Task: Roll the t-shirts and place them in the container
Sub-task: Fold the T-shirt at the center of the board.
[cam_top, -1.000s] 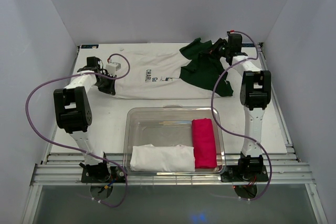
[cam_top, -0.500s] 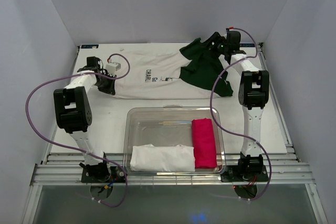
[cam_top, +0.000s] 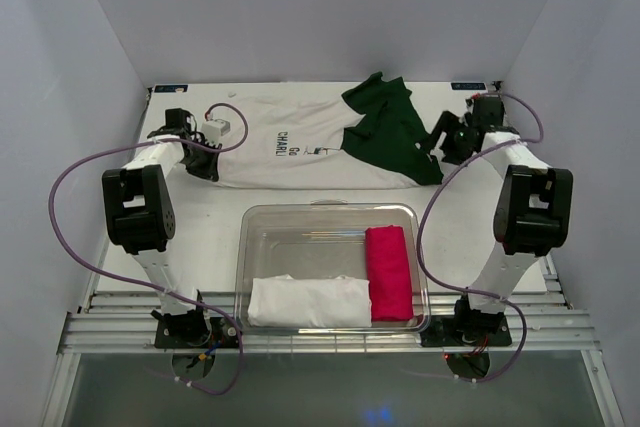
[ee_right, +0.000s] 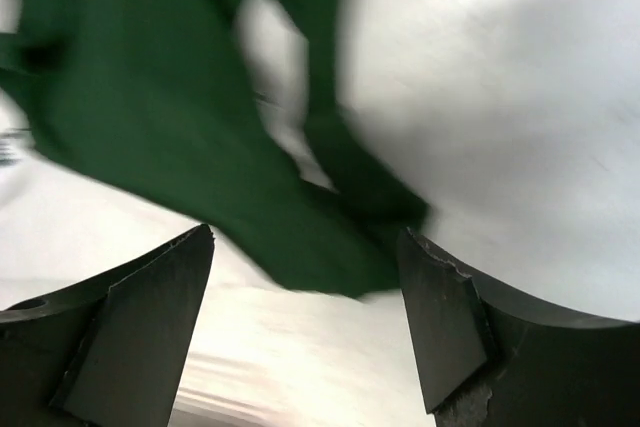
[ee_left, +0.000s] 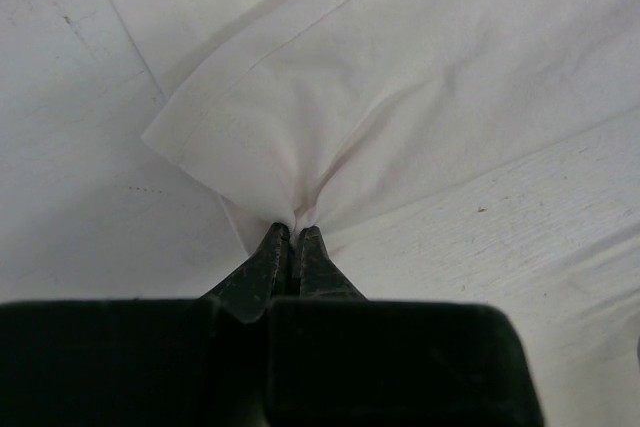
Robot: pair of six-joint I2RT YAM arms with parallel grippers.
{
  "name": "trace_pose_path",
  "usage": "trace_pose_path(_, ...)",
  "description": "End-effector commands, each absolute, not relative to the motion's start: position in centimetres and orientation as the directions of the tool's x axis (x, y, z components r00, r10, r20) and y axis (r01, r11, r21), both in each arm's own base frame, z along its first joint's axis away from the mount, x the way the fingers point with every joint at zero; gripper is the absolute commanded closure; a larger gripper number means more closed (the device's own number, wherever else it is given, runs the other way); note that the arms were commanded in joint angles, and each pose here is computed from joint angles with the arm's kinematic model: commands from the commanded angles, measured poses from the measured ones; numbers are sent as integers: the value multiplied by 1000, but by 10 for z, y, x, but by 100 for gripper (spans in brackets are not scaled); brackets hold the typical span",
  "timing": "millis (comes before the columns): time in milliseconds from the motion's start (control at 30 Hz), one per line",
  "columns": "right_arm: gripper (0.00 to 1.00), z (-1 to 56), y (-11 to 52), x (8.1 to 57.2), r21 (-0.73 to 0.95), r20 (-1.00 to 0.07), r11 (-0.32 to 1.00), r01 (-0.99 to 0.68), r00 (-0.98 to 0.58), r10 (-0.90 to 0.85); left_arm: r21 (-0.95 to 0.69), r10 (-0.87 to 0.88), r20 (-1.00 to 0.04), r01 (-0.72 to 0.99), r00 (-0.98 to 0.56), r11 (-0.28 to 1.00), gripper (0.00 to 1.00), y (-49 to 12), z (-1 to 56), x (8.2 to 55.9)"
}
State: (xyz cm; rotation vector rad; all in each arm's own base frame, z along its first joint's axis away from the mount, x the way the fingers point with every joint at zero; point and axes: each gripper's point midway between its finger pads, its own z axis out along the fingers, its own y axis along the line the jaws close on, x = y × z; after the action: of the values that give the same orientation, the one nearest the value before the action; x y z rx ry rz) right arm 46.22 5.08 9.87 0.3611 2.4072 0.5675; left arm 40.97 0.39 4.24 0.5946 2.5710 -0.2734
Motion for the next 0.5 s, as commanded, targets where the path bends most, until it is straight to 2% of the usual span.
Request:
trace_pose_path(0, 20, 46, 17, 411, 388, -413, 896, 216, -828, 379, -44, 381, -519, 469, -765, 882, 100, 9, 49, 414)
trace_pose_path(33, 20, 35, 17, 404, 374, -400, 905, 202, -846, 354, -43, 382, -520, 470, -764, 882, 100, 9, 48, 415)
trace_pose_path(133, 21, 30, 48, 407, 542, -364, 835, 94, -869, 334, -52, 377, -522, 470, -765, 881, 100, 7, 48, 417)
trace_pose_path(267, 24, 17, 34, 417, 509, -349, 842, 177, -852, 390, -63, 367, -529, 467, -765, 882, 100, 5, 50, 415)
trace_pose_path(367, 52, 15, 36, 418, 541, -326, 822, 175, -858, 397, -62, 367, -526, 466, -767, 883, 100, 5, 50, 412)
trace_pose_path(400, 72, 14, 36, 417, 541, -323, 822, 178, -858, 399, -57, 367, -529, 464, -765, 884, 100, 6, 53, 411)
trace_pose_path(467, 91, 19, 30, 412, 531, -326, 824, 198, -850, 414, -47, 369, -525, 459, -767, 887, 100, 8, 54, 410)
